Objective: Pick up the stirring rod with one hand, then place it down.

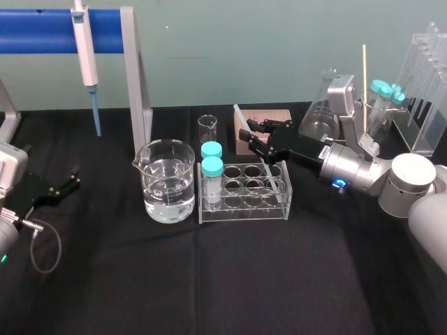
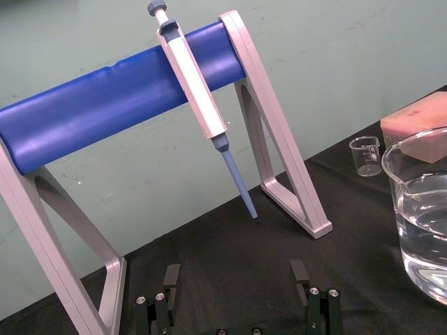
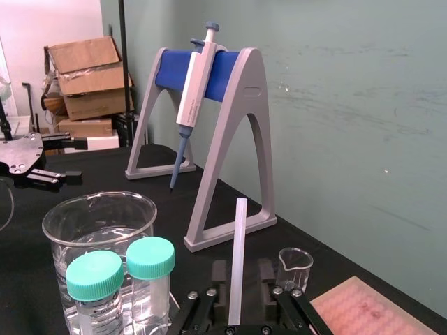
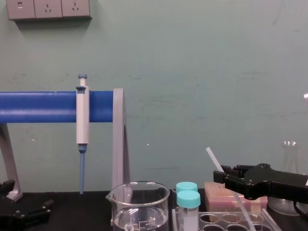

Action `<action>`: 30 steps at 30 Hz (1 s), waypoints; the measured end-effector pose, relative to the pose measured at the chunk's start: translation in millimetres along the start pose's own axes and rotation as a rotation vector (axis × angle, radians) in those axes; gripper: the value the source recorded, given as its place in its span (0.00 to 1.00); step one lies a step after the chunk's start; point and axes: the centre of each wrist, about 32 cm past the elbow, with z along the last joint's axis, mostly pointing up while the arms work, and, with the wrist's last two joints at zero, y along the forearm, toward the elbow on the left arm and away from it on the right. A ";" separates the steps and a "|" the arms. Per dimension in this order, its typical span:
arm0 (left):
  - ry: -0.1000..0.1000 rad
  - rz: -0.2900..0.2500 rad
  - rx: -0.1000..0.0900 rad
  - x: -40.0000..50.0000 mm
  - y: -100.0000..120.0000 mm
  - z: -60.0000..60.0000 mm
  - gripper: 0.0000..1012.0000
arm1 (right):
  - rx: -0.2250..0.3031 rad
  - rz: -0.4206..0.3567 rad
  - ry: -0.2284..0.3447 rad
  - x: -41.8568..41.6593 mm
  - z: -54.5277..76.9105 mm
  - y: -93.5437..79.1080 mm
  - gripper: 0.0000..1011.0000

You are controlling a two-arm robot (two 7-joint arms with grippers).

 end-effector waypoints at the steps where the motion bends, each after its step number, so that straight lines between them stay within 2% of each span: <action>1: 0.000 0.000 0.000 0.0 0.0 0.0 0.99 | 0.000 0.000 0.000 0.0 0.0 0.0 0.27; 5: 0.000 0.000 0.000 0.0 0.0 0.0 0.99 | 0.000 0.000 0.000 0.0 0.0 0.0 0.15; 9: 0.000 0.000 0.000 0.0 0.0 0.0 0.99 | 0.000 0.000 0.000 0.0 0.0 0.0 0.07; 30: 0.000 0.000 0.000 0.0 0.0 0.0 0.99 | 0.000 0.000 0.000 -0.1 0.1 0.0 0.07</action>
